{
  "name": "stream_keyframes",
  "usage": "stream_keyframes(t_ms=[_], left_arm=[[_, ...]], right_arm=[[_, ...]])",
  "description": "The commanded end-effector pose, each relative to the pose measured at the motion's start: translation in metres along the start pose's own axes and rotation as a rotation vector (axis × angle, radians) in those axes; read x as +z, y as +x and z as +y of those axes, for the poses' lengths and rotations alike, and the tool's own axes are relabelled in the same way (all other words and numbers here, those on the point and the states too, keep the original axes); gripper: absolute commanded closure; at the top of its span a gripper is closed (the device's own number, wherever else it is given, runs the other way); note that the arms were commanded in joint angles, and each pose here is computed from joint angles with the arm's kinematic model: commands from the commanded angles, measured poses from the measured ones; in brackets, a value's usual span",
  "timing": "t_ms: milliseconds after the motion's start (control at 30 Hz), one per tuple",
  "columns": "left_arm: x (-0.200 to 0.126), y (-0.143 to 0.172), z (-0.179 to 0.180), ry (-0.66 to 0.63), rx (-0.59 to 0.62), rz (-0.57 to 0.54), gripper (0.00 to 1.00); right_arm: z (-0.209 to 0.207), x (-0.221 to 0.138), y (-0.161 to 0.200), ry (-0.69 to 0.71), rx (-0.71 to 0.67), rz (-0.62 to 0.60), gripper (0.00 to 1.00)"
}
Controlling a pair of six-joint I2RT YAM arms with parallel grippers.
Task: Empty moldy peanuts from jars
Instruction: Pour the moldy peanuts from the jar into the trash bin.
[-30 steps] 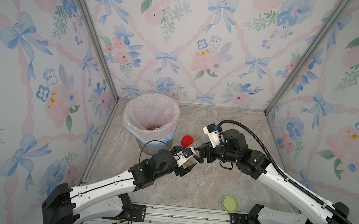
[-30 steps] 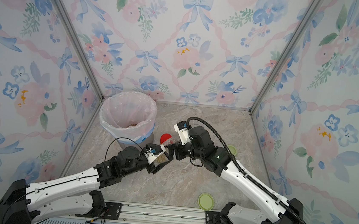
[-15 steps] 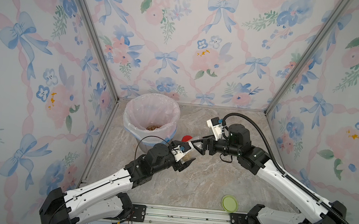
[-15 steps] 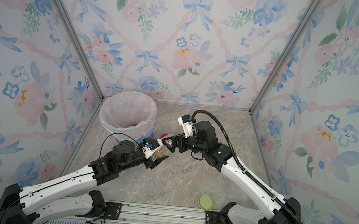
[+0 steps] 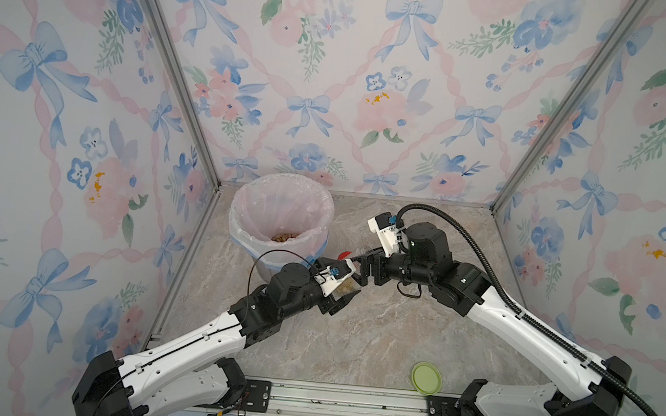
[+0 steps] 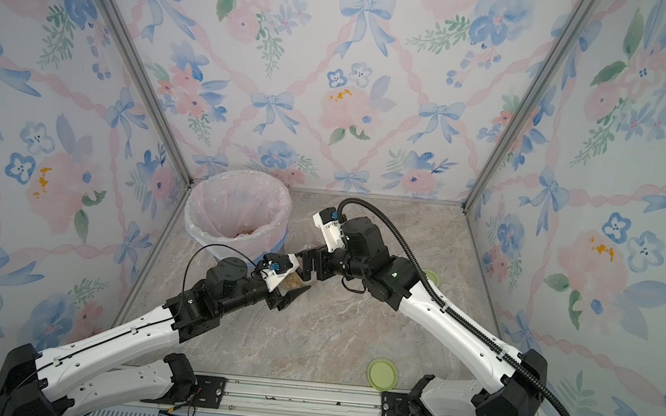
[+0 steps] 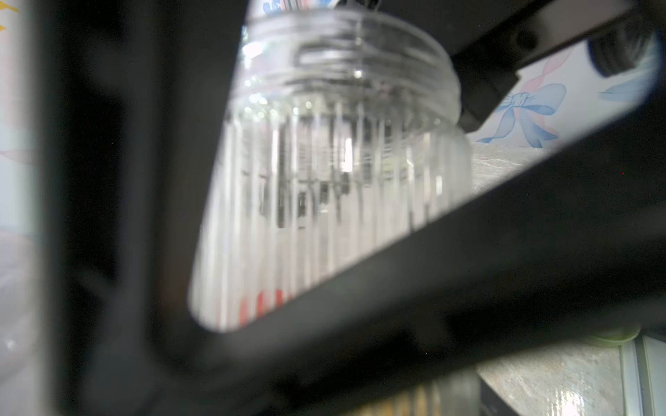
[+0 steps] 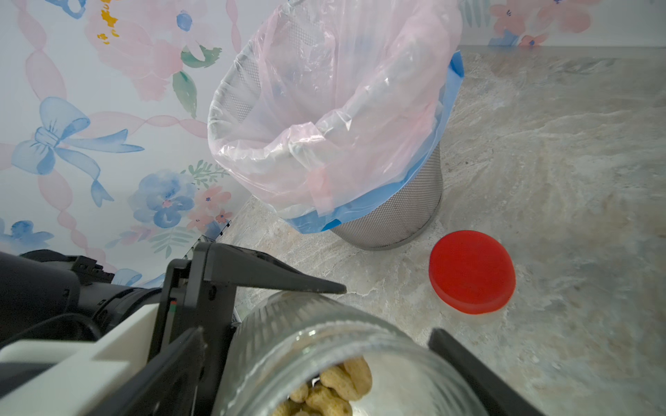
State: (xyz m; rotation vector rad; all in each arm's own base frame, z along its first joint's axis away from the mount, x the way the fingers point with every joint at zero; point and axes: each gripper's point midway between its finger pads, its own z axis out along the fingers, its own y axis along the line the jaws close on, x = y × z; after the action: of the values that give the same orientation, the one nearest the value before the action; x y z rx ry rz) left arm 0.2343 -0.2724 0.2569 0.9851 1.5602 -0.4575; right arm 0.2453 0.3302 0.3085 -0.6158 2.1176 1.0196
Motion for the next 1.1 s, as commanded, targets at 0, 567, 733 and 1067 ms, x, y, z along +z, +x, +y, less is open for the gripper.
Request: stream_keyframes(t_ms=[0,567,733,1067], left_arm=[[0.001,-0.041,0.01,-0.024,0.018,-0.143,1.0],[-0.021,-0.081,0.037,-0.105,0.039,-0.236,1.0],[-0.033,-0.09,0.057,-0.166,0.053,-0.249,1.0],[-0.068,-0.107,0.132,-0.402,0.107,-0.145,1.0]], right_arm=[[0.035,-0.01,0.004,-0.053,-0.033,0.032,0.0],[0.026,-0.064,-0.086,0.137,-0.074,-0.299,0.03],[0.011,-0.094,-0.117,0.131,0.008,-0.446,0.03],[-0.035,-0.128,-0.147,0.156,0.102,-0.574,0.03]])
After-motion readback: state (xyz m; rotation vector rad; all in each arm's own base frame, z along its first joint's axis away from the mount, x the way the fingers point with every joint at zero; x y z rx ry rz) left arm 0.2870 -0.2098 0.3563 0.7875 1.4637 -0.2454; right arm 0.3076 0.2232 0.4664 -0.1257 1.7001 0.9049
